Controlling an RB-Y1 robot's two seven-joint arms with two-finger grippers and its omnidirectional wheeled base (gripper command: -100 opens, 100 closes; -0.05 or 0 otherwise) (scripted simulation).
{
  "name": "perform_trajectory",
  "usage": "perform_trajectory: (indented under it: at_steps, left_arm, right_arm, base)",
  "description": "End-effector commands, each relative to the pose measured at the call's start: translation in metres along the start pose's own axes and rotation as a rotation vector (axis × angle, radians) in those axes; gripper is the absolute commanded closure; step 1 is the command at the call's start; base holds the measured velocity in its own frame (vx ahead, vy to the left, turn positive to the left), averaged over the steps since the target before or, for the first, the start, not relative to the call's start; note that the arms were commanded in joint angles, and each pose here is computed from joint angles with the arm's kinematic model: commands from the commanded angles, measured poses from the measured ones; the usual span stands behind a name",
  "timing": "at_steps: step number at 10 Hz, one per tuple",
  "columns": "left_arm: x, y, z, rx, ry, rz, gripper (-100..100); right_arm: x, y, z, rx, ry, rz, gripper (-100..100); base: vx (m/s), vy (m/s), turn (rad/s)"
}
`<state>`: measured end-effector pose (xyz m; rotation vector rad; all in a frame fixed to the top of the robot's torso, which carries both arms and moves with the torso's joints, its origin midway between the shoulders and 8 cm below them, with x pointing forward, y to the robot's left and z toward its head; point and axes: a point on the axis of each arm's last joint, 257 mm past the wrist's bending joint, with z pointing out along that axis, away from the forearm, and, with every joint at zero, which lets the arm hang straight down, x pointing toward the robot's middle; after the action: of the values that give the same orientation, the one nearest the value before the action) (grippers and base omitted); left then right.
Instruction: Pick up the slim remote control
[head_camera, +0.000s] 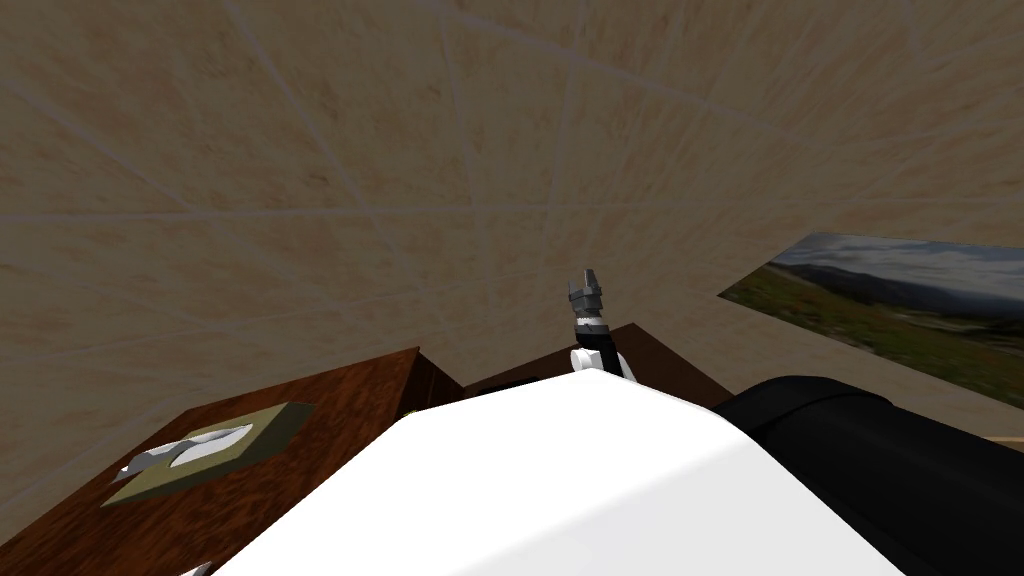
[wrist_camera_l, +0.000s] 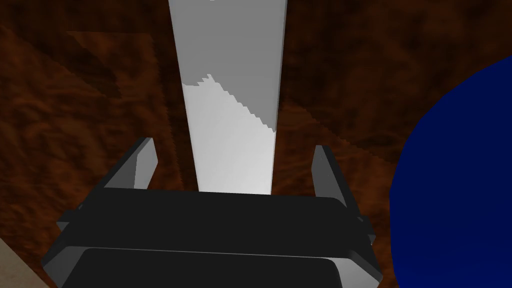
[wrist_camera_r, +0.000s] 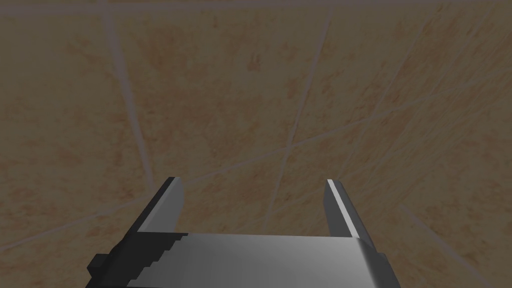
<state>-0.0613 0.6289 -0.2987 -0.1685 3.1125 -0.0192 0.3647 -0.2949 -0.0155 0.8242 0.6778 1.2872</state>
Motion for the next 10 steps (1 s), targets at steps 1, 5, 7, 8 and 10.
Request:
perform_trajectory:
  at_steps: [1,5,7,8,10]
  left_arm:
    - [0.019,0.001,-0.002,-0.004,0.04,-0.008,-100]
    - [-0.002,-0.003,0.011,-0.002,0.027,0.009,-100]
    - [-0.016,-0.009,0.025,-0.001,0.027,0.022,-100]
    - [-0.012,-0.009,0.022,0.0,0.027,0.021,-100]
    - [-0.013,-0.009,0.023,-0.001,0.027,0.02,100]
  right_arm:
    - [0.0,0.0,0.0,0.0,0.0,0.0,0]
    - [0.0,0.0,0.0,0.0,0.0,0.0,0]
    - [0.0,0.0,0.0,0.0,0.0,0.0,0]
    - [0.0,0.0,0.0,0.0,0.0,0.0,0]
    - [0.0,0.0,0.0,0.0,0.0,0.0,0]
  base:
    - [0.045,-0.007,-0.011]
    - [-0.006,0.006,0.031]
    - [-0.035,0.026,0.066]
    - [-0.018,0.013,0.005]
    - [0.0,0.0,0.0]
